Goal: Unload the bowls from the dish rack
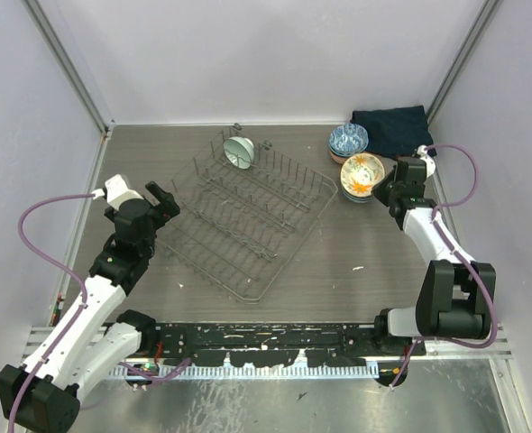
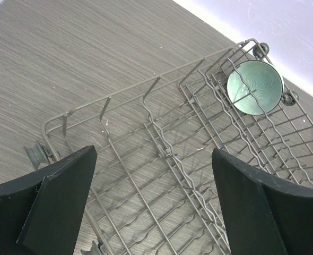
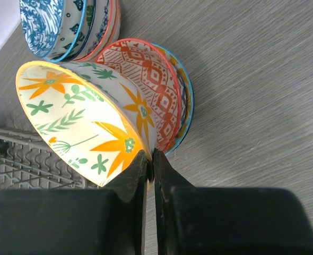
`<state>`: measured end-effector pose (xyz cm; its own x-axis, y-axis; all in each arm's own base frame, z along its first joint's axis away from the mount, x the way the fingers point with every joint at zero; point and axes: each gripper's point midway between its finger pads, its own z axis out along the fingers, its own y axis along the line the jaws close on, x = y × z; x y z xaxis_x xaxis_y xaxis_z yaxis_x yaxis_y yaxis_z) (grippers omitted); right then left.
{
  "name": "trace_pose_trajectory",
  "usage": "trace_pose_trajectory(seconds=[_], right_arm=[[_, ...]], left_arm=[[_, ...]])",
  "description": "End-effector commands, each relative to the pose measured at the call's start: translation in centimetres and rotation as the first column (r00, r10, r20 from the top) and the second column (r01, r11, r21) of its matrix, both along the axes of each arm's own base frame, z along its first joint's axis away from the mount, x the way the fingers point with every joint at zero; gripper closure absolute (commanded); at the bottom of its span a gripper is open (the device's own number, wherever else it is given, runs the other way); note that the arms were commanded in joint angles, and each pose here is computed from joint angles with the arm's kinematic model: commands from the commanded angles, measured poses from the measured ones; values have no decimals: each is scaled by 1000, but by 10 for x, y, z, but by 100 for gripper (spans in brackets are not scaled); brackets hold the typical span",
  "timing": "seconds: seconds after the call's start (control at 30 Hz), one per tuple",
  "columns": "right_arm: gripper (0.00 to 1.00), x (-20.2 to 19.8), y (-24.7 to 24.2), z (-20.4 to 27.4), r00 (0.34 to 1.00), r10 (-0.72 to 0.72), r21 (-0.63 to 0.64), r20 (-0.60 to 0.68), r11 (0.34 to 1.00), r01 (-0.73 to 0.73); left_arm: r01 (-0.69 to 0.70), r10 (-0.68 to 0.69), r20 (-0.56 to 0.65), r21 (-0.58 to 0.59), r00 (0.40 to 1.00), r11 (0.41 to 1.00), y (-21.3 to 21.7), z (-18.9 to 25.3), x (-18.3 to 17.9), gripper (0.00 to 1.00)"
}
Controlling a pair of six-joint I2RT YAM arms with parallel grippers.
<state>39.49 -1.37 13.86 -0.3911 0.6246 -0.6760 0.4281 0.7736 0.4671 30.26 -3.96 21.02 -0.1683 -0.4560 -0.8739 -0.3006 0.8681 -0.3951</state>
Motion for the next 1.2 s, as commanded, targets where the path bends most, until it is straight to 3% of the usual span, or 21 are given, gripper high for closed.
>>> trace_pose_trajectory(seconds=[0.0,0.63,1.03,1.17], right_arm=[[100,31,-6,45,986,-21,12,163,1000,19],[94,47,-9,21,994,-17,75,106,997,9],[76,48,-4,17,995,13,120,96,992,-24],[75,46,-2,18,995,21,124,98,992,-33]], left_arm=[[4,-4,29,-9,1000,1000,-2,5,3,2],[1,-1,22,-4,1000,1000,-2,2,4,2],[2,-2,22,-5,1000,1000,-2,2,5,2],[2,-2,20,-4,1000,1000,-2,1,5,2]])
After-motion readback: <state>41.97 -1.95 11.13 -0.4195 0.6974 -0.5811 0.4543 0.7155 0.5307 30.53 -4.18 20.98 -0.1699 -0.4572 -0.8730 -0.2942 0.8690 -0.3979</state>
